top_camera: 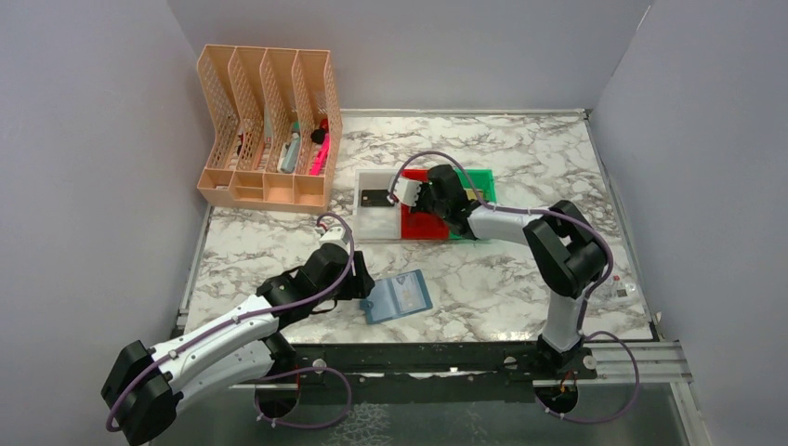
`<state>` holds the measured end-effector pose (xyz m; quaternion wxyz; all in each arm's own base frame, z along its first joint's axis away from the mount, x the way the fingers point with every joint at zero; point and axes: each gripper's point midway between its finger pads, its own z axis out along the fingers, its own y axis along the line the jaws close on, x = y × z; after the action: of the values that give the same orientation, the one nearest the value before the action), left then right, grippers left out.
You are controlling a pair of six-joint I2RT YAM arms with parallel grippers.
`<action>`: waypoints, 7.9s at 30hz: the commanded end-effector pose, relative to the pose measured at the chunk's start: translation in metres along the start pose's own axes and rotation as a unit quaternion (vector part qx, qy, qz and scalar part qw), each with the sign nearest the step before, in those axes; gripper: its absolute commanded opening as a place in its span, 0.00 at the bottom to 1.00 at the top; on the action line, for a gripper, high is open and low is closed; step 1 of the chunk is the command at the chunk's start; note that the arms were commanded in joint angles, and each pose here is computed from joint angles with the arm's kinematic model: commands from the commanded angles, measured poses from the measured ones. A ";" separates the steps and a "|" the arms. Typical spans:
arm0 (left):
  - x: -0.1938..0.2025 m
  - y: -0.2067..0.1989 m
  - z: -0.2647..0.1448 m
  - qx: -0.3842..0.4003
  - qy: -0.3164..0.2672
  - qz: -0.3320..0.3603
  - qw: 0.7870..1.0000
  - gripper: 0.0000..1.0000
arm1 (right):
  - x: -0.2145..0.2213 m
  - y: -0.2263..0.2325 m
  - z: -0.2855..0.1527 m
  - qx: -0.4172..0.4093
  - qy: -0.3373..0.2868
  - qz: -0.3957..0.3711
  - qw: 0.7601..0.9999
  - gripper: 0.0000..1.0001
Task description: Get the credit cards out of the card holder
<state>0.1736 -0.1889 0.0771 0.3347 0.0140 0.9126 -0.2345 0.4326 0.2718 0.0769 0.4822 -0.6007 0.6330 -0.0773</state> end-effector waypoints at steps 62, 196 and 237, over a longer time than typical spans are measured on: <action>-0.008 -0.083 0.018 0.163 0.045 -0.019 0.985 0.64 | -0.064 0.090 -0.160 -0.151 -0.087 0.635 0.752 0.72; 0.036 -0.037 0.044 0.066 0.105 -0.011 0.992 0.15 | -0.021 0.228 -0.130 -0.229 0.161 0.691 0.666 0.25; 0.051 -0.014 0.040 0.051 0.082 -0.068 0.993 0.06 | -0.017 0.229 -0.128 -0.215 0.175 0.696 0.662 0.25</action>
<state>0.1575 -0.2406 0.0329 0.2331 -0.0138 0.9128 -0.3350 0.1865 0.3129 0.0284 0.1389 -0.0553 0.9071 0.3935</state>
